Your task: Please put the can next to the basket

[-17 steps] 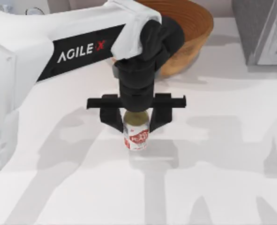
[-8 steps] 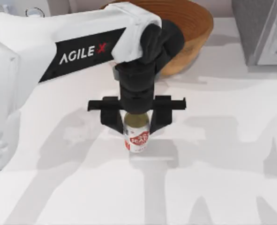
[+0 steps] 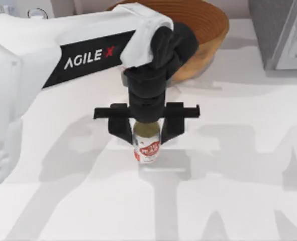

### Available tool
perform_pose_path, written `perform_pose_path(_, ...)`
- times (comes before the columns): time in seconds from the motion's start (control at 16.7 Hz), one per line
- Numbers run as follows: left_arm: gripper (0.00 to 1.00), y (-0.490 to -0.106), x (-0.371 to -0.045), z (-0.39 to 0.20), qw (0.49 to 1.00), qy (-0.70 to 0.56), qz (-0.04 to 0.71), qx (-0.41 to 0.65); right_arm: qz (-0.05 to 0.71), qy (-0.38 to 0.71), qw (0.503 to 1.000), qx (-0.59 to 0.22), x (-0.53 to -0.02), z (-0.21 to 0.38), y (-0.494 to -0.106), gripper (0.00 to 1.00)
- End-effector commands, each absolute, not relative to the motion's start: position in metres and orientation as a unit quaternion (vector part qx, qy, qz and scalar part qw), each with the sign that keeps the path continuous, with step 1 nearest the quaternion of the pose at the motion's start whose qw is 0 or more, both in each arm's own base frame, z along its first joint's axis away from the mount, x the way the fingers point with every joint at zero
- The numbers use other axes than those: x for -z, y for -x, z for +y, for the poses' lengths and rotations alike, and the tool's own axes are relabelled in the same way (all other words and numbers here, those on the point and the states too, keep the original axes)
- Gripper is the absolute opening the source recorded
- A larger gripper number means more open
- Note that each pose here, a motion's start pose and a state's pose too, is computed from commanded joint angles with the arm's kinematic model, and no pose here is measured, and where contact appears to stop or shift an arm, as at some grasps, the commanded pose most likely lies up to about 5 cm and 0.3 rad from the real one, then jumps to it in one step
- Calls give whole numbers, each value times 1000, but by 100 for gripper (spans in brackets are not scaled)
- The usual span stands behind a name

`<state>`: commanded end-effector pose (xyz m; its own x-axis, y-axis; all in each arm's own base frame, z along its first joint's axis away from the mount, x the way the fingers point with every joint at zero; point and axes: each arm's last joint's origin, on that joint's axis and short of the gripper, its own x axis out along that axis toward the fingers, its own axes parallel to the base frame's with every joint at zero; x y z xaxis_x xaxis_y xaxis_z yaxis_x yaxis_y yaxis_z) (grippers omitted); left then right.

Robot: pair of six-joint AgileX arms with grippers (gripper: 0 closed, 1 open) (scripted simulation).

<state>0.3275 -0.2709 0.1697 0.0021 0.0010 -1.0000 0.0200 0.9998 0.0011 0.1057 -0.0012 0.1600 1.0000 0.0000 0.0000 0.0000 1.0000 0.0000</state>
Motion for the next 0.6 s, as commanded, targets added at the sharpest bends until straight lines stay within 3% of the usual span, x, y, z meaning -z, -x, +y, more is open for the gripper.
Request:
perform_pose_path(0.42,98,-327,-170,-271,708,-7,706,7,0,0,1000,0,-160,-1,-106,100)
perform_pose_path(0.6,100,-327,-170,-271,708,-7,706,7,0,0,1000,0,-160,-1,-106,100)
